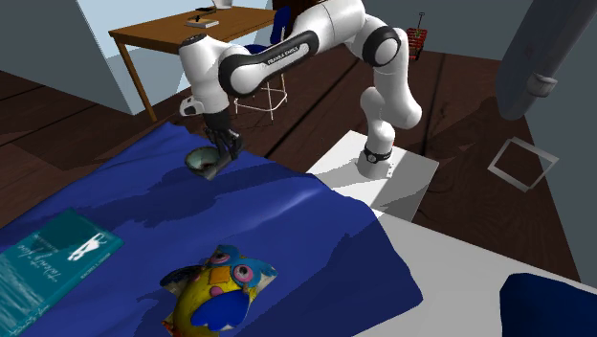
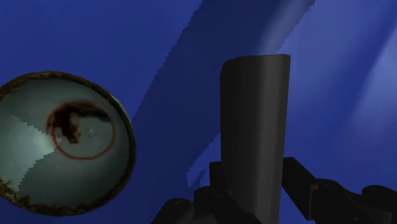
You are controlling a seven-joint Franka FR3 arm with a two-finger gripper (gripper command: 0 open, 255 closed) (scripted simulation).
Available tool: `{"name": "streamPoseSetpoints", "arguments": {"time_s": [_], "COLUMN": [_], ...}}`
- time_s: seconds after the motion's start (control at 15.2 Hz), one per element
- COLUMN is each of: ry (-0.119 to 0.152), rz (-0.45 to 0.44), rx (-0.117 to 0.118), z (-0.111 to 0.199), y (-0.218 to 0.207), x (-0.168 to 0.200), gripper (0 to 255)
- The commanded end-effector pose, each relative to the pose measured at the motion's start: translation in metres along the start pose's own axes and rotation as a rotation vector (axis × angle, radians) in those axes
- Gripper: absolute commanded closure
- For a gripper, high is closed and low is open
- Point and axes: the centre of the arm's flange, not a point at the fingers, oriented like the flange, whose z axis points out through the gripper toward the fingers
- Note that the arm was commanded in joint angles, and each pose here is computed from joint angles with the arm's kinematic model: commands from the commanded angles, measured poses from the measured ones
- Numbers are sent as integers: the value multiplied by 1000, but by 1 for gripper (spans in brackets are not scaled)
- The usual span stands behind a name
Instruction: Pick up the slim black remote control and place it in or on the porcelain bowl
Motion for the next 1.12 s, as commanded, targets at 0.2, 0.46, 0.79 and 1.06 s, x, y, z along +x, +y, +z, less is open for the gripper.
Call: {"name": "streamPoseSetpoints", "arguments": {"time_s": [0.2, 0.46, 0.79, 1.06], "ry": [0, 0, 0, 0], "rz": [-1, -1, -1, -1], "rx": [0, 0, 0, 0], "z": [-3, -5, 3, 24], "y": [67, 119, 155, 157], "x": [-11, -20, -25, -25], "gripper": [255, 255, 255, 255]}}
